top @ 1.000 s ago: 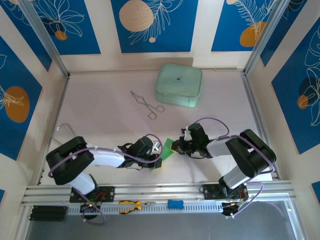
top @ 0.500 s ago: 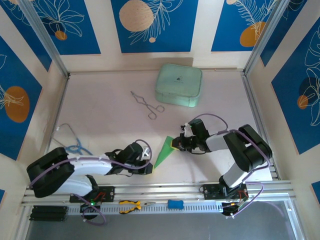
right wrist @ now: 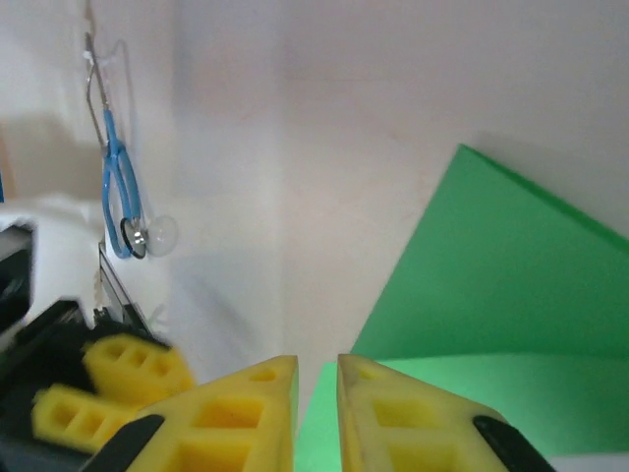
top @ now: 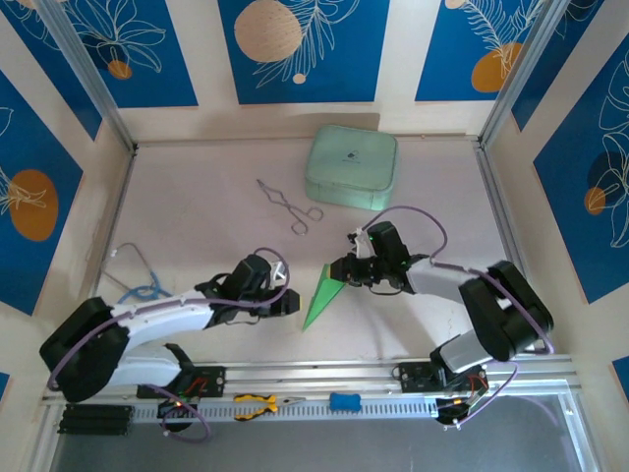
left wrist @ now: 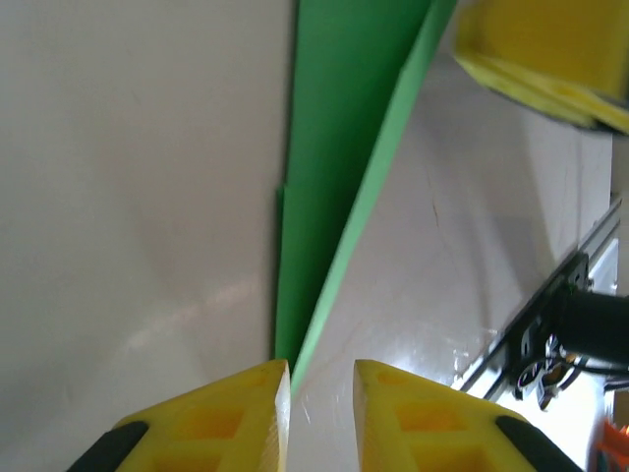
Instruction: Fold a paper plane with a square sheet of paper (pick it up from the middle)
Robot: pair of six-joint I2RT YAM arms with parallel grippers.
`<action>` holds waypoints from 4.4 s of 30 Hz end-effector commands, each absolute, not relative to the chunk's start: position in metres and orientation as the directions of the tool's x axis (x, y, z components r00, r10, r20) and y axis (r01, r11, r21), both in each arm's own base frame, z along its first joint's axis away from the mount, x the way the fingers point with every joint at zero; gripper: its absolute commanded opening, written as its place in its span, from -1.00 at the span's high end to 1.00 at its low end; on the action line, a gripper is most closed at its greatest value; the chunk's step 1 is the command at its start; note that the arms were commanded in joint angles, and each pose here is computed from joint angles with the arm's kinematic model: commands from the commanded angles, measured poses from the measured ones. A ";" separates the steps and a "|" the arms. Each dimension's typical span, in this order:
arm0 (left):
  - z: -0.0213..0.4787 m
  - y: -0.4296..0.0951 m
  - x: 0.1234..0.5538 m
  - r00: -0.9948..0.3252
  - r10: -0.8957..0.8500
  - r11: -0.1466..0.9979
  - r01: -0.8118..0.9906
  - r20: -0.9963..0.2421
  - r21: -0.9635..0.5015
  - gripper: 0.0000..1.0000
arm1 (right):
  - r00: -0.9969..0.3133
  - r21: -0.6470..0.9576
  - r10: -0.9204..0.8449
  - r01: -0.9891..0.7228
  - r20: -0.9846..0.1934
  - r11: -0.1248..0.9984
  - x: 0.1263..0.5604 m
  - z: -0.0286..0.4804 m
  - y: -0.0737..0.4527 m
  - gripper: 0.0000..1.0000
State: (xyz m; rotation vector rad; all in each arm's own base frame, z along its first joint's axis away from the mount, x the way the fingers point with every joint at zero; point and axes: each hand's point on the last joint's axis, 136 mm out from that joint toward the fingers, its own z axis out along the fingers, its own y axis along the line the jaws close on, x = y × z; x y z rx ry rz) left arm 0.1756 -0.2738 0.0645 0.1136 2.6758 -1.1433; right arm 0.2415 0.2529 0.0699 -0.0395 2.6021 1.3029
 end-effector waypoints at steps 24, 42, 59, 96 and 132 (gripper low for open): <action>0.029 -0.304 0.198 -0.979 0.117 0.688 0.200 -0.165 -0.698 0.44 | -0.984 0.741 0.172 0.082 -0.046 0.667 0.188 0.035 0.248 0.51; 0.034 -0.322 0.194 -0.981 0.133 0.588 0.194 -0.143 -0.785 0.43 | -0.986 0.733 0.166 0.109 -0.006 0.672 0.183 0.018 0.250 0.51; 0.033 -0.333 0.188 -0.982 0.142 0.538 0.181 -0.123 -0.823 0.49 | -0.981 0.719 0.192 0.154 0.029 0.677 0.181 0.007 0.246 0.52; 0.050 -0.231 0.205 -0.926 0.094 0.966 0.174 -0.366 -0.190 0.89 | -0.970 0.721 0.230 0.106 -0.076 0.685 0.185 0.040 0.233 0.46; 0.029 -0.239 0.202 -0.940 0.132 0.971 0.186 -0.314 -0.149 0.63 | -0.976 0.715 0.209 0.101 -0.065 0.692 0.180 0.033 0.240 0.45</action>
